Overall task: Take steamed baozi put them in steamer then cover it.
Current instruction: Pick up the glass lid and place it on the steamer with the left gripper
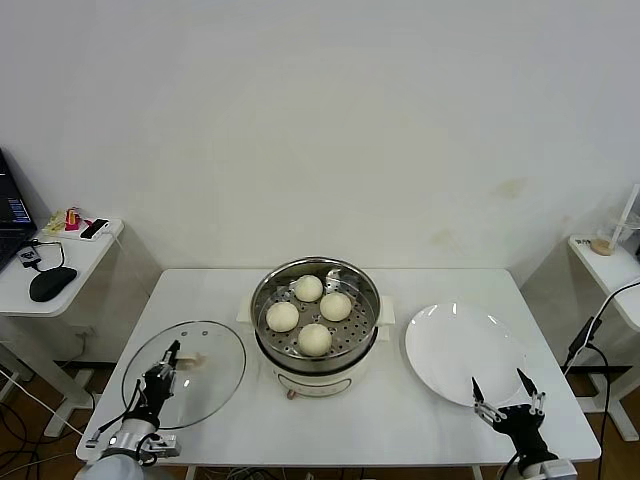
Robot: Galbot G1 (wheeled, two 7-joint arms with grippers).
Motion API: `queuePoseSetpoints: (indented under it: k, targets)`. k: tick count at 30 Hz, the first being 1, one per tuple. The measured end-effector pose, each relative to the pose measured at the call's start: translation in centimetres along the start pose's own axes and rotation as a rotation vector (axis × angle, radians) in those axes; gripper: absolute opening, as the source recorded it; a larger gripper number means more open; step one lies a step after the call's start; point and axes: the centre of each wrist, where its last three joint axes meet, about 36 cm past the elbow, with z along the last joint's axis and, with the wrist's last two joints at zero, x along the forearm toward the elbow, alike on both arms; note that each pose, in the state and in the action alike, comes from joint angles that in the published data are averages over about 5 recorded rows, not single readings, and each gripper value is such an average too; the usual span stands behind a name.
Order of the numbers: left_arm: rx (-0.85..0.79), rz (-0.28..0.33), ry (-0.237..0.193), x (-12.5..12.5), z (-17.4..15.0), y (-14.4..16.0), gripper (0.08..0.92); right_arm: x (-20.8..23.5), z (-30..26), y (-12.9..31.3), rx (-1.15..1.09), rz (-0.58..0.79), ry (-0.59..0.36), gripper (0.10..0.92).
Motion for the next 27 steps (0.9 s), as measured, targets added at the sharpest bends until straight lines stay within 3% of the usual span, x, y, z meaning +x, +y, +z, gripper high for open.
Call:
queuePoseSetpoints:
  k: [16,21,27]
  targets:
    - [-0.057,-0.083,0.121,0.5,0.0,9.8,0.134,0.2,-0.3,0.4,0.026,-0.01,0.008,0.823]
    - [-0.042,-0.11,0.117,0.0,-1.0,12.7,0.134,0.4,-0.4,0.8,0.037,-0.017,0.011,0.823]
    - [-0.019,-0.131,0.075,-1.4,-2.6,15.2,0.134,0.1,-0.4,1.4,0.053,-0.019,0.018,0.823]
